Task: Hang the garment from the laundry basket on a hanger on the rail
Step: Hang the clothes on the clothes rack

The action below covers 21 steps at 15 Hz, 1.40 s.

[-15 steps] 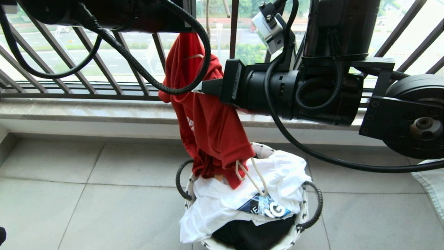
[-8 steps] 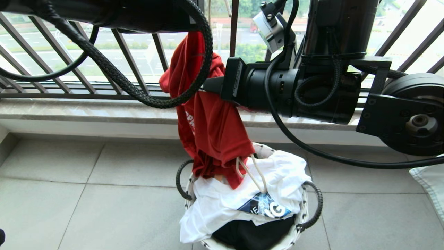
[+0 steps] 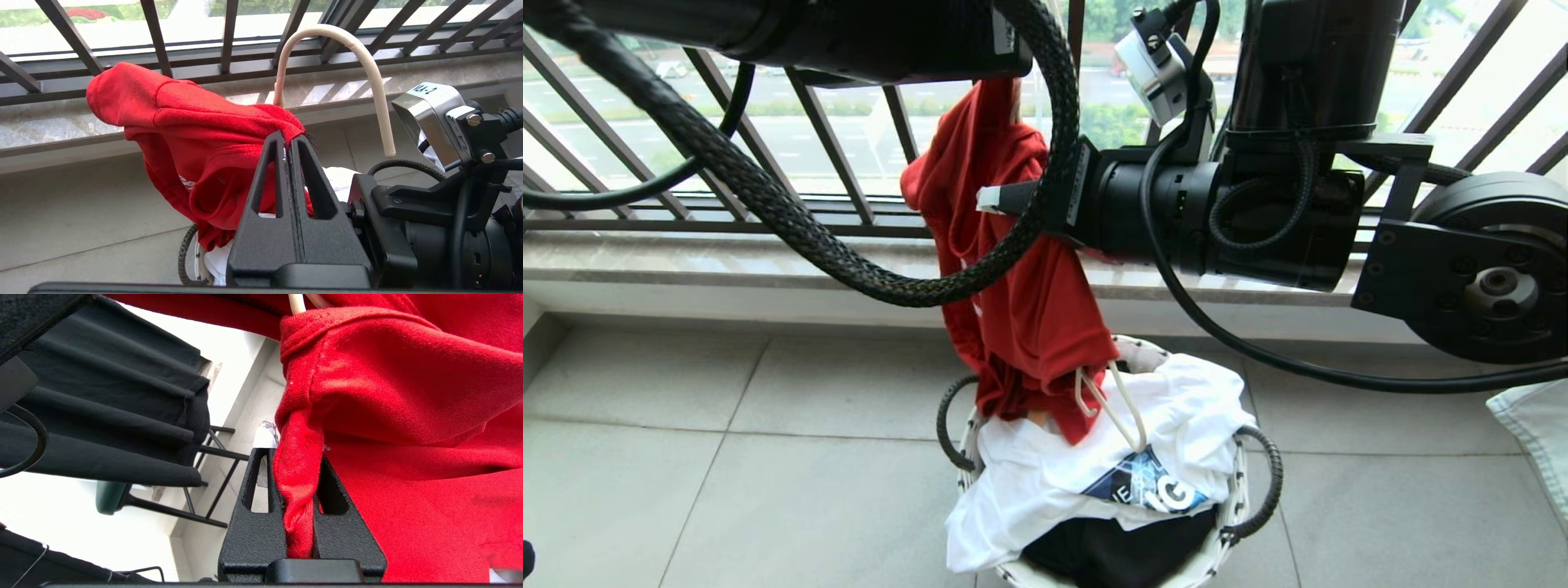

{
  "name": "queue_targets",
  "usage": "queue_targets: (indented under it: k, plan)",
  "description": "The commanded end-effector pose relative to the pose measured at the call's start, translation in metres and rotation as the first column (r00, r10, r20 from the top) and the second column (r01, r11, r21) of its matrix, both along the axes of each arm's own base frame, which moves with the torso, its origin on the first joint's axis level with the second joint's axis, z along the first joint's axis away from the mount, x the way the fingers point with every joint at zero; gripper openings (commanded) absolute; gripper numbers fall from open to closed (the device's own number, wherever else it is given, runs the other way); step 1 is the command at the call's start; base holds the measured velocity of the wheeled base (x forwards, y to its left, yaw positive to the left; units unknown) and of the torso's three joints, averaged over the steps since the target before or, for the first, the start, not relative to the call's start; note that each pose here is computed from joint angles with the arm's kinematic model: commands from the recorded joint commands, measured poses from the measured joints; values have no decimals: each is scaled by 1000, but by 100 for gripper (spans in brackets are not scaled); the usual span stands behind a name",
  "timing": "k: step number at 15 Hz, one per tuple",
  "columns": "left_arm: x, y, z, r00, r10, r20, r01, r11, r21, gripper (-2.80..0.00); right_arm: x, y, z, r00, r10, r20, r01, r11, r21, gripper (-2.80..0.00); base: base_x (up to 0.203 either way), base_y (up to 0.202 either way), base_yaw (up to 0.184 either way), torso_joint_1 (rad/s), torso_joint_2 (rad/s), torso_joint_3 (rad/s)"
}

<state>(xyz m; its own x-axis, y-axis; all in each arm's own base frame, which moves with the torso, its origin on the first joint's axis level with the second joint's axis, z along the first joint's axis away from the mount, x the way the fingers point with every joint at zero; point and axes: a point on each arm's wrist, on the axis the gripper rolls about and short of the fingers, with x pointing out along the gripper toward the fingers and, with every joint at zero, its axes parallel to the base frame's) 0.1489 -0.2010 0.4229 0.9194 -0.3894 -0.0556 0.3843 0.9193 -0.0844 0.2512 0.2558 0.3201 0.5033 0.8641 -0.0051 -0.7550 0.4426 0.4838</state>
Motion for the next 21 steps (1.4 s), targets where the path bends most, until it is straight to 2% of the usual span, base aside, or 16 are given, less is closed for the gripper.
queue_targets:
  k: [1,5,6,11,13,16,18,21]
  plan:
    - [-2,-1,0,1000,1,-2,-1,1000,4,-280,0,0,0,1000,1,-2,-1,1000,2,-280,0,0,0,0,0,0]
    - [-6,-2,-2,1000,-15,-11,15,1000,16,-280,0,0,0,1000,1,0,-1,1000,3,-280,0,0,0,0,0,0]
    - [-6,-3,-3,1000,-19,-15,19,1000,22,0,0,0,1,1000,1,0,-1,1000,4,-280,0,0,0,0,0,0]
    - [-6,-8,-7,999,-25,-32,27,999,47,0,-3,-2,3,1000,15,-20,-15,1000,21,-280,0,0,0,0,0,0]
    - [-5,-10,-9,999,-25,-35,27,998,52,0,-5,-2,3,994,86,-61,-84,995,47,-280,0,0,0,0,0,0]
    - [-9,-1,-5,999,-20,-27,21,999,41,0,-4,-3,4,995,84,-57,-81,995,54,-280,0,0,0,0,0,0]
    - [-7,14,-10,998,36,-42,-34,997,63,0,-1,-6,5,996,71,-49,-68,996,54,-280,0,0,0,0,0,0]
    - [18,45,-20,974,214,-79,-210,976,59,0,-2,-12,9,998,60,-11,-60,998,37,-280,0,0,0,0,0,0]
